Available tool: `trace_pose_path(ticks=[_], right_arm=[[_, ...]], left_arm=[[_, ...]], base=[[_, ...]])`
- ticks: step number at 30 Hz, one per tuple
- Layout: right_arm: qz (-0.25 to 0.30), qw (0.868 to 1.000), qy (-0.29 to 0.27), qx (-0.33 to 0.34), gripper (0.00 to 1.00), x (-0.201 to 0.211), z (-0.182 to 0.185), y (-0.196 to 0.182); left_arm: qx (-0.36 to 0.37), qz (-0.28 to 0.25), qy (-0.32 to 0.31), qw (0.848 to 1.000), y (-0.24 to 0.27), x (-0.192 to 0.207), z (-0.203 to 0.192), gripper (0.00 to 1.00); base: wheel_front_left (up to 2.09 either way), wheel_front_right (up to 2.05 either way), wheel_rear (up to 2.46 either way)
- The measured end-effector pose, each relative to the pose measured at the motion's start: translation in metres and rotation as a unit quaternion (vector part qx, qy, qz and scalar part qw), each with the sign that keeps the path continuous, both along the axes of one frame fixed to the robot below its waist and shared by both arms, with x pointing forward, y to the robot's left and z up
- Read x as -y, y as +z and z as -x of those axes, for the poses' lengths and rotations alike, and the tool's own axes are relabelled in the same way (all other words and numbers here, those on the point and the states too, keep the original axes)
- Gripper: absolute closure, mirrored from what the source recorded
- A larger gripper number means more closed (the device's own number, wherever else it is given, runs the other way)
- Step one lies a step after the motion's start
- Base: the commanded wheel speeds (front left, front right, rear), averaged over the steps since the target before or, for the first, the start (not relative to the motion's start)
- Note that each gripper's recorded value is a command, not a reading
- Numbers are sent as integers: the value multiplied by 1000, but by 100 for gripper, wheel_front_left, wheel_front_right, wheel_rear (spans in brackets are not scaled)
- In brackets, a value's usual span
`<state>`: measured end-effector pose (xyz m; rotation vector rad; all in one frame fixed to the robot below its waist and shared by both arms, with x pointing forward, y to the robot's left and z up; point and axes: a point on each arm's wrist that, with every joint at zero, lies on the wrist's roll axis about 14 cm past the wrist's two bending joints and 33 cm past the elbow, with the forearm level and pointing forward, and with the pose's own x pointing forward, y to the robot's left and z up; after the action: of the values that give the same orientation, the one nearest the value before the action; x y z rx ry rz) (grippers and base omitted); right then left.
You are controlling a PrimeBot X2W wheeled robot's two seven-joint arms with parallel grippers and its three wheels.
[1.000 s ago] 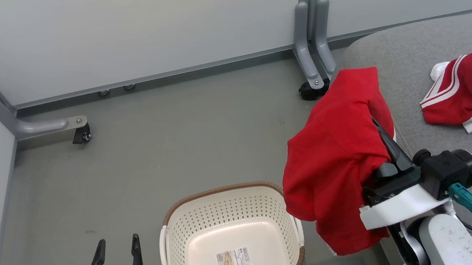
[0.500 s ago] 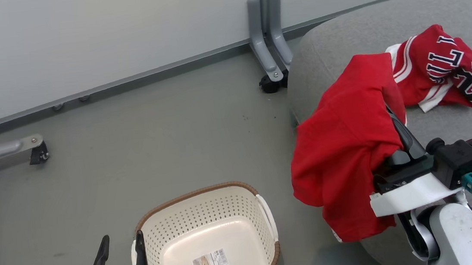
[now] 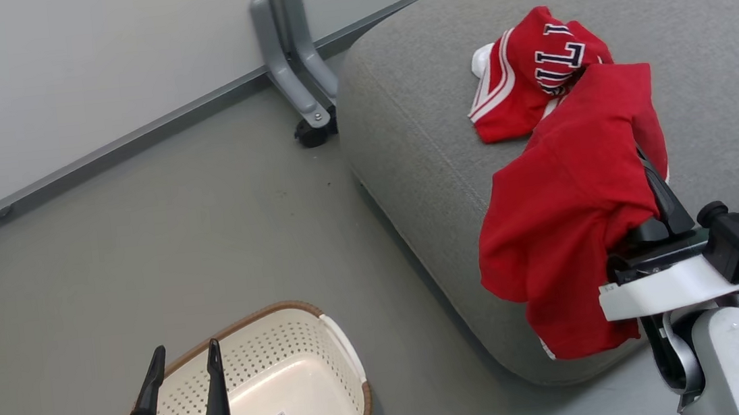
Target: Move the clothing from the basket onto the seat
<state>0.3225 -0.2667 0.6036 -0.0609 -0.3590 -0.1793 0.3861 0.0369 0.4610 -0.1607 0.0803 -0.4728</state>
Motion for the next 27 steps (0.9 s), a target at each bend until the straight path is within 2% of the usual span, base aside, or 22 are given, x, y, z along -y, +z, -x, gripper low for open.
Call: trace_pose_path(ticks=[8, 15, 21, 27], right_arm=[[0, 993, -116, -13, 100, 60, 50, -6], [4, 981, -192, -40, 100, 92, 84, -19], [6, 975, -216, -50, 100, 101, 96, -22], [4, 977, -209, -51, 100, 97, 92, -23]], left_arm=[[4, 5, -97, 995, 0, 67, -5, 0], [-9, 9, -134, 991, -12, 91, -12, 0], [-17, 12, -157, 987, -18, 104, -8, 0], [-21, 10, -167, 986, -21, 108, -6, 0]], base=[[0, 0, 0], [0, 0, 0], [0, 0, 0], [0, 0, 0]])
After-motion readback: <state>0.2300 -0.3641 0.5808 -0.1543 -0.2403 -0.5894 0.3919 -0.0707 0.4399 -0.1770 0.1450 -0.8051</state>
